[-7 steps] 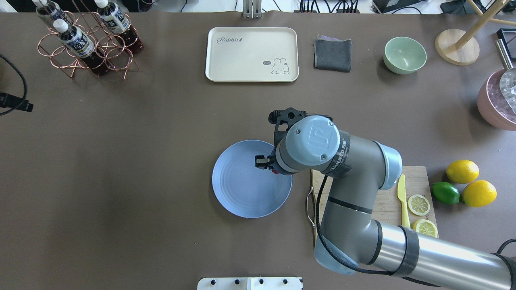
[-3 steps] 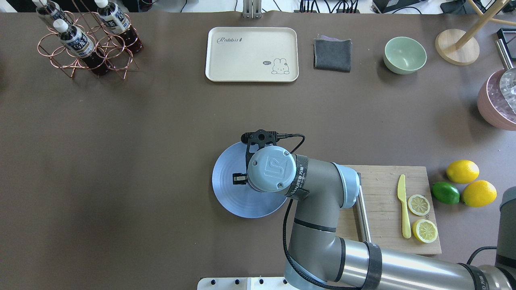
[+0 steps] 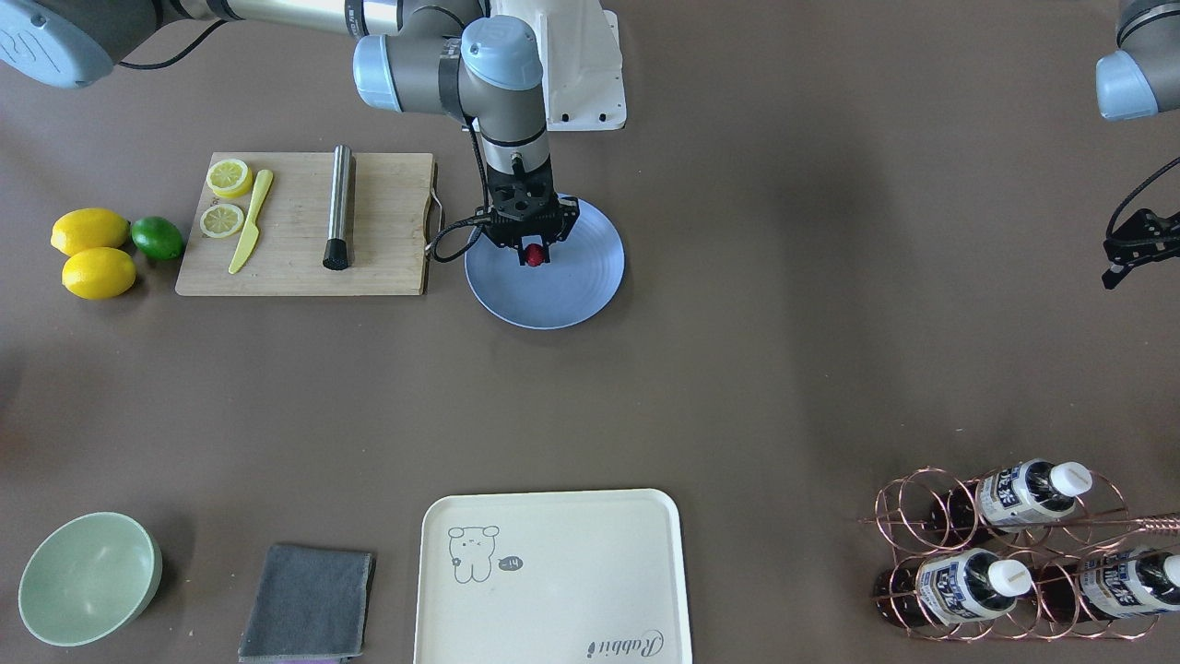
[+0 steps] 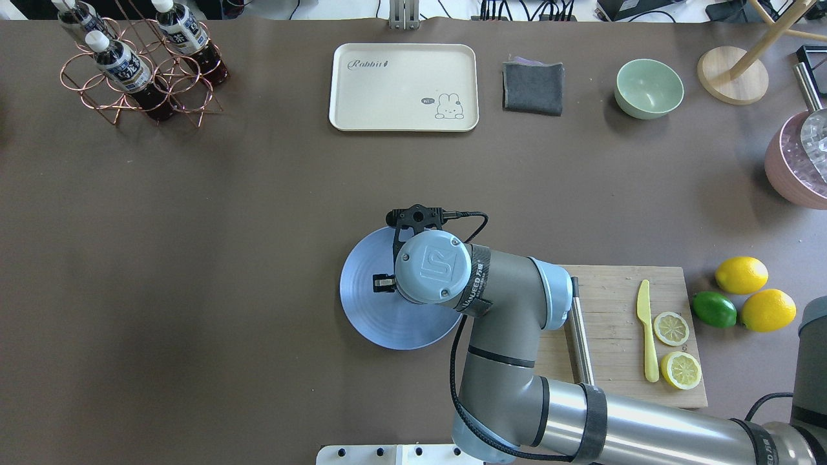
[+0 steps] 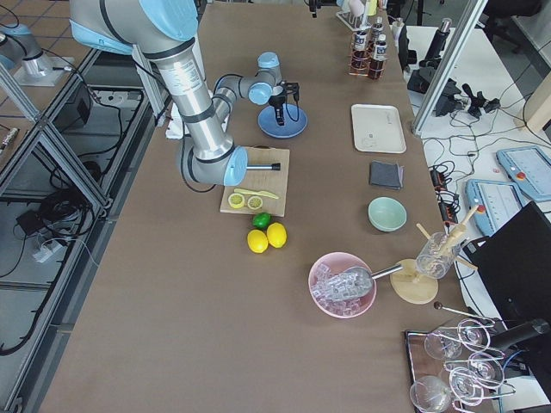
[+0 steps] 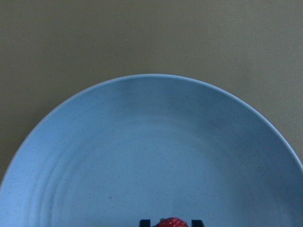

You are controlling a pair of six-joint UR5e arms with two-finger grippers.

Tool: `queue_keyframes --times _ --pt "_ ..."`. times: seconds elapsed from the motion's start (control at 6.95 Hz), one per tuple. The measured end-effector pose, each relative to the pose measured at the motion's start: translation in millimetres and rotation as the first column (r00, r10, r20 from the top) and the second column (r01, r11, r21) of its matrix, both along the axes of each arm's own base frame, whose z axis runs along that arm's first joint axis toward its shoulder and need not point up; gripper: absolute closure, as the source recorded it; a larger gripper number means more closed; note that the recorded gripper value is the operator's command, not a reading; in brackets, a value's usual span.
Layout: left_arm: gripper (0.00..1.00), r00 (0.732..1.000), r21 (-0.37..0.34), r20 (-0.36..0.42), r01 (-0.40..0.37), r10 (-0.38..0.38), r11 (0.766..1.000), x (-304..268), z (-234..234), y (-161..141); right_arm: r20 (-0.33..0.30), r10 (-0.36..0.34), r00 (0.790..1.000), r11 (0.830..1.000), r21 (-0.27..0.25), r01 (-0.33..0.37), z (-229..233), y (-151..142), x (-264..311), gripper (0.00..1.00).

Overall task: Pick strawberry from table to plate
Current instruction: 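Carry the strawberry over the blue plate with the right gripper and lower it, then open the right gripper to release the strawberry onto the plate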

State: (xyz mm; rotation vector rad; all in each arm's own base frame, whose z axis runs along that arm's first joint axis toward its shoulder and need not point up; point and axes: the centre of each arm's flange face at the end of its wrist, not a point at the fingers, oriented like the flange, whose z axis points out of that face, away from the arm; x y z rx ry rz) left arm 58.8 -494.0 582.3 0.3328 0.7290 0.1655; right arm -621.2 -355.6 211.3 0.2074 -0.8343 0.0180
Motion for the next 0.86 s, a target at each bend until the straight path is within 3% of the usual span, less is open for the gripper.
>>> queue_keyframes --times 0.14,0.29,0.86 --pt "0.02 1.000 0.000 0.000 0.000 0.000 1.000 0.2 0.0 -0.7 0.008 0.001 1.000 1.000 0.002 -0.001 2.2 -1.7 -4.8 0.86" --pt "0.02 1.000 0.000 0.000 0.000 0.000 1.000 0.4 -0.1 -1.7 0.016 0.002 1.000 1.000 0.004 -0.002 6.4 -3.8 -10.2 0.01" --pt "0.02 1.000 0.001 0.000 0.000 0.000 1.000 1.4 -1.0 -5.3 0.061 0.011 0.998 1.000 -0.012 -0.010 -6.3 -10.0 -7.8 0.00"
